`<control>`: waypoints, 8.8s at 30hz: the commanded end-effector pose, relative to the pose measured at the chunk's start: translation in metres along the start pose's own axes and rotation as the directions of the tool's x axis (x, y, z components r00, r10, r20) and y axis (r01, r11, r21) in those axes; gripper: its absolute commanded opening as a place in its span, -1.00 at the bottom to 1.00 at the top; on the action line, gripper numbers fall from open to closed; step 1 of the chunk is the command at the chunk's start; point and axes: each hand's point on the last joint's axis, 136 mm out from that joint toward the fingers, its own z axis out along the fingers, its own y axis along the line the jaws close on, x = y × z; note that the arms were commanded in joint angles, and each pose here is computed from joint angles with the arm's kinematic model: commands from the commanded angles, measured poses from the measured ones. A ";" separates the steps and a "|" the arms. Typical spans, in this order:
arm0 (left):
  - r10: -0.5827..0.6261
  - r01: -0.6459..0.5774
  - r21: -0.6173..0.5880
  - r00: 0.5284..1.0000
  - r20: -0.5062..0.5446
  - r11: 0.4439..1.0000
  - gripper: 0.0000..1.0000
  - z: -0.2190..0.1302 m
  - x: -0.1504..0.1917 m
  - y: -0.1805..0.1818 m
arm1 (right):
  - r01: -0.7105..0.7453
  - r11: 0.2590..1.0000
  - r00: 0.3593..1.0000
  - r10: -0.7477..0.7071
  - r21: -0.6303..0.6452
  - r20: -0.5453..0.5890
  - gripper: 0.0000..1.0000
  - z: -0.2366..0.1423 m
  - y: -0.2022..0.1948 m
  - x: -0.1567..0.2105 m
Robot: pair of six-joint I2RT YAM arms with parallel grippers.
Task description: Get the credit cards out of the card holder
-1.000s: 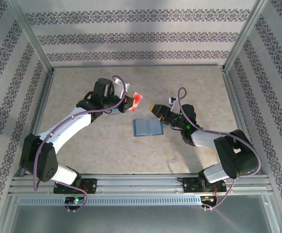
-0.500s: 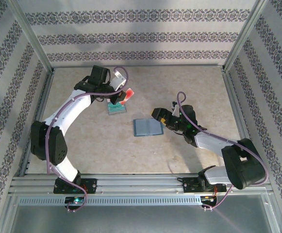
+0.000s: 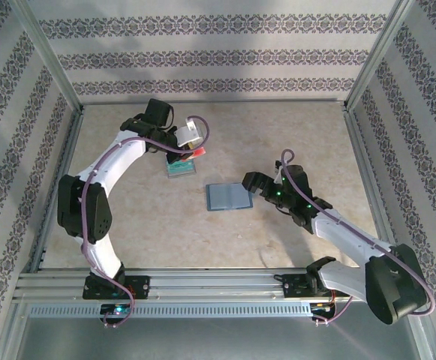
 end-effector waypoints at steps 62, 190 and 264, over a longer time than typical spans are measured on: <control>0.161 -0.161 0.007 0.976 -0.145 0.987 -0.78 0.061 0.087 0.078 | 0.039 0.998 0.996 -0.043 0.054 0.074 0.96 -0.025 0.006 -0.016; -0.698 0.948 -0.127 0.303 0.649 0.293 0.99 -0.084 0.093 -0.005 | 0.576 0.728 0.774 -0.340 0.371 -0.534 -0.38 0.113 0.004 0.092; -0.625 0.686 -0.297 0.727 0.283 0.664 0.44 0.078 0.043 -0.106 | 0.246 0.945 0.939 -0.177 0.216 -0.295 -0.26 0.047 0.029 0.042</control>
